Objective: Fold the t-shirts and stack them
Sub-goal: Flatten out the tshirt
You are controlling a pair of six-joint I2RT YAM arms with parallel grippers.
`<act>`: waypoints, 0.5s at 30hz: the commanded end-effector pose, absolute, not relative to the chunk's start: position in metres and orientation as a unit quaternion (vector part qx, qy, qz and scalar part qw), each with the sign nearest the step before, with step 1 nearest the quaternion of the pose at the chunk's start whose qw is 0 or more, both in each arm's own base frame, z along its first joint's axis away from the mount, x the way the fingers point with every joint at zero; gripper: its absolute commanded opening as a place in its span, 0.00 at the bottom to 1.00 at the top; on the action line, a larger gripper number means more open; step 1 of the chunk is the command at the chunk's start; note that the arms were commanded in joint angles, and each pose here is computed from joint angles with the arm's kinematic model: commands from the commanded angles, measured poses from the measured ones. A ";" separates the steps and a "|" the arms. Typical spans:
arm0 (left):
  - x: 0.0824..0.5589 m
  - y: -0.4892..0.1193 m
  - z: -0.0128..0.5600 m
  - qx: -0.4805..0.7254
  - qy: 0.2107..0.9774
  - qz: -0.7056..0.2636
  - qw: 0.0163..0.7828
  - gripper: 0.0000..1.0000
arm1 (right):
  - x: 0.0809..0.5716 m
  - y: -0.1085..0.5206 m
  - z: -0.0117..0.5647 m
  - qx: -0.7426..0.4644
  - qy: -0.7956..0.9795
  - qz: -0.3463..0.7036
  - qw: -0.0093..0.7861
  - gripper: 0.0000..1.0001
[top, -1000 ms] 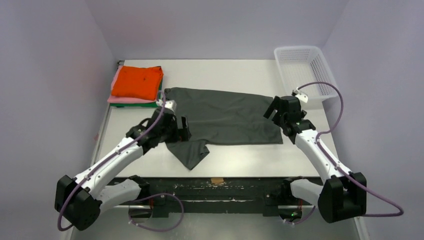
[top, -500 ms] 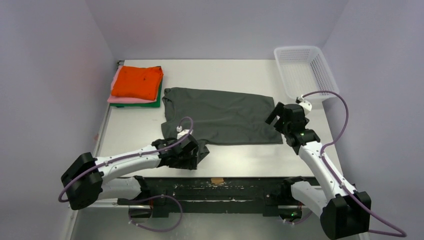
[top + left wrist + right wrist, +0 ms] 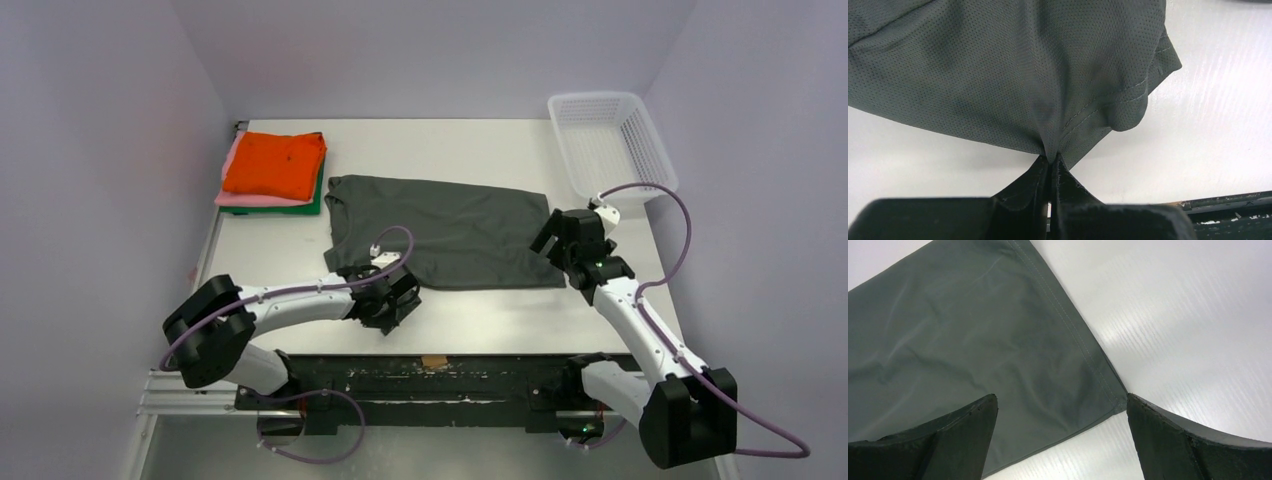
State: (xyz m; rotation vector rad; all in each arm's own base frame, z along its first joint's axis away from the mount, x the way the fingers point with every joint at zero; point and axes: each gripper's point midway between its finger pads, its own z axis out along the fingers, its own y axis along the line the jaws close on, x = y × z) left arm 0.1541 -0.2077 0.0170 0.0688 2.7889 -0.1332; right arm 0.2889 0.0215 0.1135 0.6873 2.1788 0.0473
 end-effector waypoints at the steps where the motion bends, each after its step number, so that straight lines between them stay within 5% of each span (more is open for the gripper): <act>1: 0.152 -0.187 0.008 -0.005 0.984 0.005 0.177 0.00 | 0.286 0.005 0.111 0.307 0.857 -0.017 0.413 0.99; 15: 0.152 -0.119 0.067 -0.067 0.952 0.013 0.298 0.00 | 0.228 0.005 0.066 0.336 0.888 -0.022 0.315 0.92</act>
